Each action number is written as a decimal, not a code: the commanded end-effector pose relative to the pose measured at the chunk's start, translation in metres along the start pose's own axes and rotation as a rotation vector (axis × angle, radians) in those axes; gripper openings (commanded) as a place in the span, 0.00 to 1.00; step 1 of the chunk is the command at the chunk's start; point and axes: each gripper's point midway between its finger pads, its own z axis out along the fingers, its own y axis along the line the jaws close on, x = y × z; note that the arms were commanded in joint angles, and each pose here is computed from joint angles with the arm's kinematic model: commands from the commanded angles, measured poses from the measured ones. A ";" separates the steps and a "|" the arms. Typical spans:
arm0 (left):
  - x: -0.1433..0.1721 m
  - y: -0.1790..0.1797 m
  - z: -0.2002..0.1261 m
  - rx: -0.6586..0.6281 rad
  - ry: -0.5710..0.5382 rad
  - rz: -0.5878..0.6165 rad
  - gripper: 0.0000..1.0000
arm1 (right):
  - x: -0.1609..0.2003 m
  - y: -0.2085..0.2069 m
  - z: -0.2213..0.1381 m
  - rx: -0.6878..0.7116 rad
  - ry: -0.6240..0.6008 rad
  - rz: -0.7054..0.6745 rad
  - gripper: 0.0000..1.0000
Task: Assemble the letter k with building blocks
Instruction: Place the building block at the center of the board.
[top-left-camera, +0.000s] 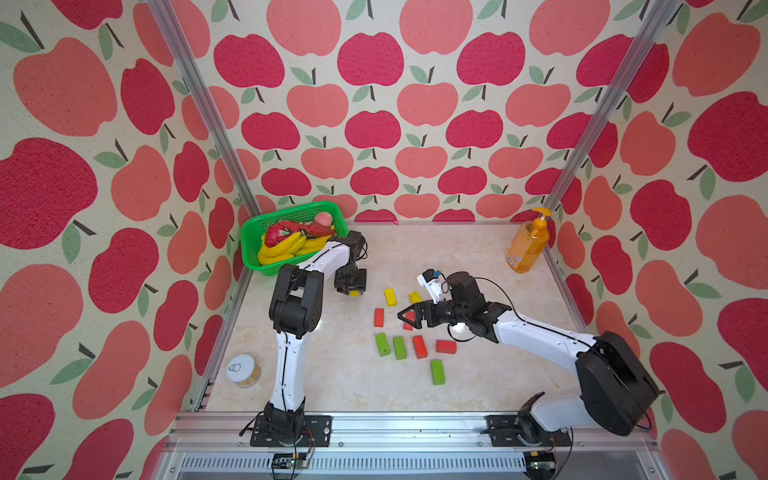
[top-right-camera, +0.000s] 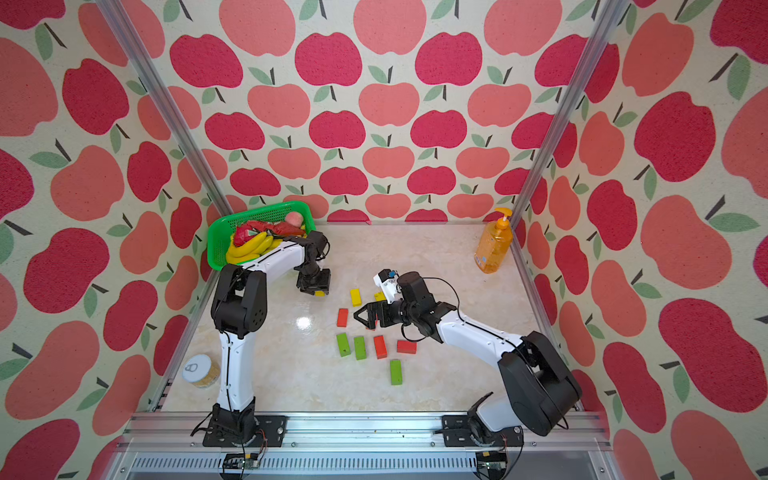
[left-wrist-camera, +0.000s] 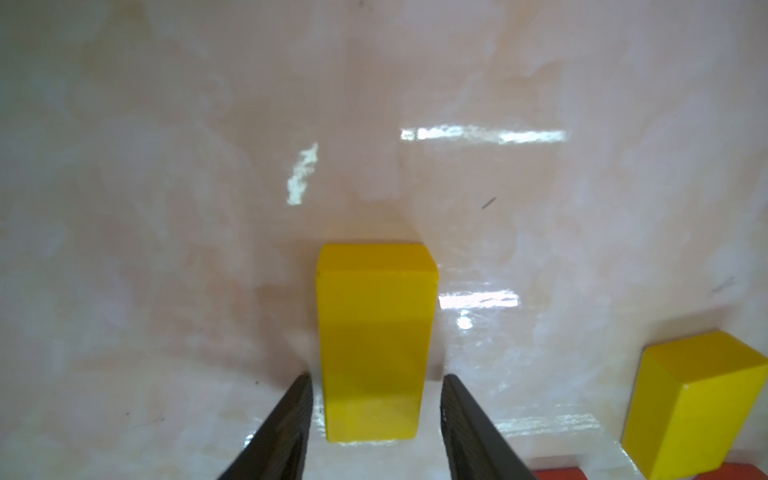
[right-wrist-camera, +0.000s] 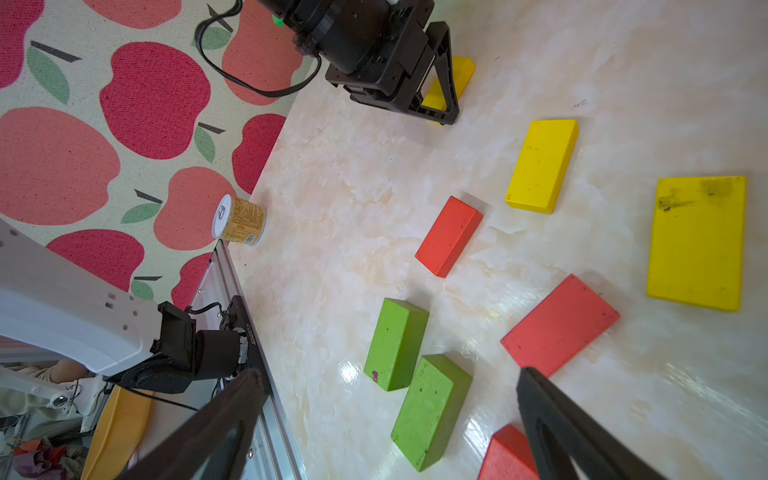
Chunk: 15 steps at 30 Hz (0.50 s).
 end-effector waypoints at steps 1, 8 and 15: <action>-0.005 -0.001 -0.022 -0.030 -0.046 0.035 0.62 | -0.001 0.007 0.001 -0.018 0.012 -0.011 0.99; -0.012 -0.013 -0.059 -0.058 -0.199 0.120 0.98 | -0.006 0.009 0.000 -0.015 -0.001 -0.026 0.99; -0.003 -0.048 -0.106 -0.022 -0.345 0.220 0.98 | -0.006 0.014 0.000 -0.019 -0.009 -0.039 0.99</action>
